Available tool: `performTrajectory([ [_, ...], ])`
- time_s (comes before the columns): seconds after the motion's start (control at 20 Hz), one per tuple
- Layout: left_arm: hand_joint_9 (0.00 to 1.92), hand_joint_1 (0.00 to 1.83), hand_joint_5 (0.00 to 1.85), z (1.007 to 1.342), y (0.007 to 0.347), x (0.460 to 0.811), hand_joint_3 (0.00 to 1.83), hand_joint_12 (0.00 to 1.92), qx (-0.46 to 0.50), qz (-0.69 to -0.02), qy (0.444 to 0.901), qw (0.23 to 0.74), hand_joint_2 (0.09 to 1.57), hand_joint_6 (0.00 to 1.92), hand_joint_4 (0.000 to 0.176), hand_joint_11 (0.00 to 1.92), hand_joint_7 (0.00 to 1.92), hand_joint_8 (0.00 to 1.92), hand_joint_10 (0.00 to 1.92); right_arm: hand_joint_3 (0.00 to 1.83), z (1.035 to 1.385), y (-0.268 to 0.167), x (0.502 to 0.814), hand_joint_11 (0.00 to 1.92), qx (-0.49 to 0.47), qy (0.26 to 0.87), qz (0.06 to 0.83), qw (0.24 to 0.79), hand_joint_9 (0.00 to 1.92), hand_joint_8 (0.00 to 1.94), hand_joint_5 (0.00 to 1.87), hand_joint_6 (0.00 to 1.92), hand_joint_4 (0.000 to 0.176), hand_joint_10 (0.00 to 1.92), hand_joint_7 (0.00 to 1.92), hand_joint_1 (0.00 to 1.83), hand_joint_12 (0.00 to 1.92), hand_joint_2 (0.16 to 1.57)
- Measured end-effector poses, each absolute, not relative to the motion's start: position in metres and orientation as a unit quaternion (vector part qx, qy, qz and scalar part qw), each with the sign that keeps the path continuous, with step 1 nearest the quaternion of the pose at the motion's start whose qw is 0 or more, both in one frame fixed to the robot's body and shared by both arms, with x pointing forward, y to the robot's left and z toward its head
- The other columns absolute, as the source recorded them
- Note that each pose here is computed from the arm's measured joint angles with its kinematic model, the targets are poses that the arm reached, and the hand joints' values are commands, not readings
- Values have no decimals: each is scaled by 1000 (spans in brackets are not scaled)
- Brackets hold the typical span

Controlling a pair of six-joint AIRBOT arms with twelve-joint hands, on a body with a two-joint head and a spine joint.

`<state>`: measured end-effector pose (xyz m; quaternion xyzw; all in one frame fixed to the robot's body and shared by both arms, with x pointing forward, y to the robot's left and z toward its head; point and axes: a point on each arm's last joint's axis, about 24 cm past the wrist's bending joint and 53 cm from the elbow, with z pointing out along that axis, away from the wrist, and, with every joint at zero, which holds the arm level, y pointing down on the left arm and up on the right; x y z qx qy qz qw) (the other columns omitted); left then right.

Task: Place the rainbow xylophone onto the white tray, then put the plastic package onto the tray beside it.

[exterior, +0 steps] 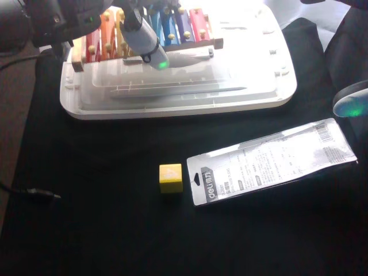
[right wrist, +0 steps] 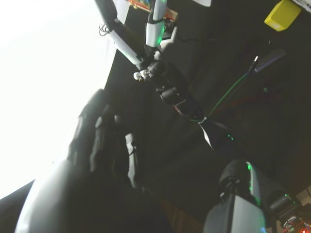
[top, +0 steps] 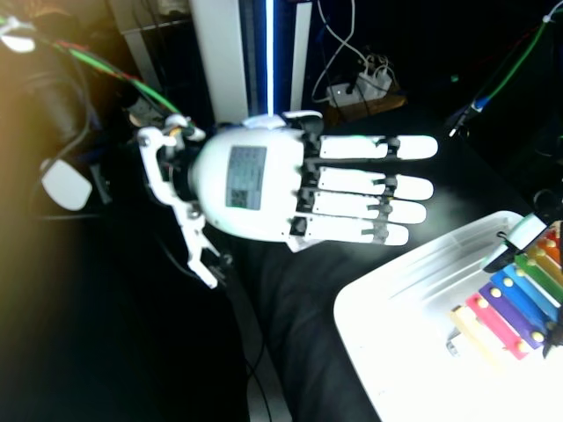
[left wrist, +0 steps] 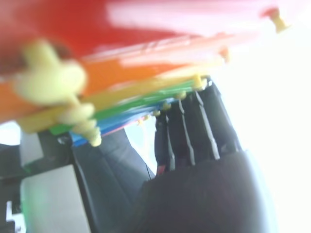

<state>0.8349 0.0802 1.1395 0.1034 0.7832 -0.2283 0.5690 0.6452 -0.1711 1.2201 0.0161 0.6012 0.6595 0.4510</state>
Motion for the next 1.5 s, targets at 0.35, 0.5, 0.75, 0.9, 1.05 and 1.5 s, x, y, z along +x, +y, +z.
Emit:
performTrajectory([
  [0.35, 665, 1087, 644, 1123, 77, 832, 0, 630, 103, -228, 791, 559, 1054, 1, 0, 323, 665, 2, 0, 0, 1220, -171, 645, 175, 18, 601, 661, 448, 212, 1, 92, 1, 96, 4, 171, 631, 536, 801],
  [0.5, 688, 1124, 614, 1118, 78, 830, 0, 526, 105, -226, 793, 555, 1037, 0, 0, 315, 659, 1, 3, 0, 1220, -171, 645, 179, 18, 601, 661, 448, 216, 2, 93, 1, 90, 4, 174, 654, 530, 782],
  [0.75, 552, 1011, 539, 1108, 81, 828, 0, 408, 105, -221, 798, 550, 947, 0, 0, 263, 546, 0, 0, 0, 1220, -171, 645, 191, 18, 602, 662, 447, 216, 0, 77, 0, 93, 2, 170, 672, 520, 787],
  [0.9, 374, 960, 457, 1105, 80, 827, 0, 368, 106, -222, 800, 548, 885, 0, 0, 148, 398, 0, 0, 13, 1220, -171, 645, 224, 18, 602, 662, 446, 220, 0, 79, 2, 96, 2, 172, 691, 457, 791],
  [1.05, 205, 936, 217, 1104, 79, 826, 7, 415, 105, -224, 800, 546, 785, 0, 42, 35, 193, 0, 0, 9, 1219, -170, 644, 217, 18, 602, 662, 445, 214, 0, 82, 2, 106, 0, 159, 703, 451, 796],
  [1.5, 0, 756, 0, 1115, 82, 813, 1, 176, 107, -255, 793, 543, 638, 0, 176, 0, 0, 0, 0, 0, 1220, -170, 644, 213, 19, 602, 663, 444, 209, 0, 88, 3, 129, 0, 153, 675, 450, 759],
])
